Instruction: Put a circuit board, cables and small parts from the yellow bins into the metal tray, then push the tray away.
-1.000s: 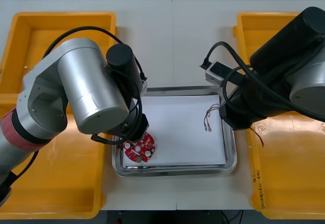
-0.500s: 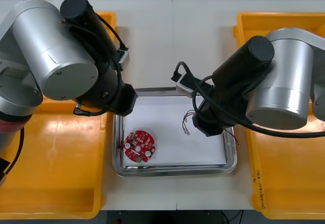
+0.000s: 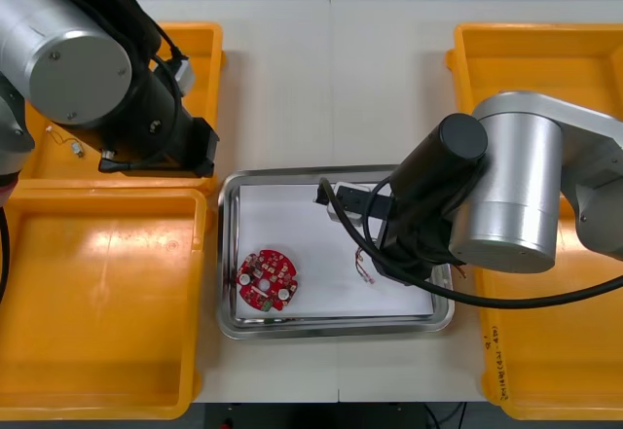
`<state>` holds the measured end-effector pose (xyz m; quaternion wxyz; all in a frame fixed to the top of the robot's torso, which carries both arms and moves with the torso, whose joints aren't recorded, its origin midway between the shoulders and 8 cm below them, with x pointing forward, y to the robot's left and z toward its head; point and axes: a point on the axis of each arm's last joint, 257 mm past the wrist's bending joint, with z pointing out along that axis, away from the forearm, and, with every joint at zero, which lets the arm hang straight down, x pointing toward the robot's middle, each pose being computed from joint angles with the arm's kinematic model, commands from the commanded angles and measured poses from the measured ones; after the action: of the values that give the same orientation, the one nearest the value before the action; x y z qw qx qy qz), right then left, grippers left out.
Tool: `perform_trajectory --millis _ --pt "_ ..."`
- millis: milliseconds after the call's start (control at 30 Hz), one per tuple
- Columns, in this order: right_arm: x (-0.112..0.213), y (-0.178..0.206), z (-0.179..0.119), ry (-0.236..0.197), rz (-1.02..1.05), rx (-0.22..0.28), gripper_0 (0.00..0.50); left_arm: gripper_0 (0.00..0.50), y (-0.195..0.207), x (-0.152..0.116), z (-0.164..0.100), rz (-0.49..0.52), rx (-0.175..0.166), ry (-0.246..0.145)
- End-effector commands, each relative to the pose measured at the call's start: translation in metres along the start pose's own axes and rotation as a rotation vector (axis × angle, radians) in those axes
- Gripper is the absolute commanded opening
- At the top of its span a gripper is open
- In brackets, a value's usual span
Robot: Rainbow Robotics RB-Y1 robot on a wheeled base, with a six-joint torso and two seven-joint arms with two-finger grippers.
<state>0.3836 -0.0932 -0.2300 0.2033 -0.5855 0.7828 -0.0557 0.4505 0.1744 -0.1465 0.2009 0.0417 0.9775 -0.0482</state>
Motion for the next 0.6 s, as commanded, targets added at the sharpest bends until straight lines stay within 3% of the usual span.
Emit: perform_trajectory --millis 33,233,433,600 --pt "-0.015 0.013 0.005 -0.01 -0.123 0.014 0.0 0.5 0.037 -0.044 -0.027 0.083 -0.062 -0.079" --pt "-0.014 0.028 0.019 0.007 -0.149 0.011 0.0 0.5 0.075 -0.065 -0.027 0.069 -0.134 -0.075" --pt "-0.011 0.039 0.036 0.025 -0.168 0.018 0.0 0.5 0.104 -0.08 -0.032 0.066 -0.168 -0.069" --pt "-0.012 0.044 0.046 0.033 -0.162 0.014 0.0 0.5 0.124 -0.086 -0.035 0.041 -0.172 -0.056"
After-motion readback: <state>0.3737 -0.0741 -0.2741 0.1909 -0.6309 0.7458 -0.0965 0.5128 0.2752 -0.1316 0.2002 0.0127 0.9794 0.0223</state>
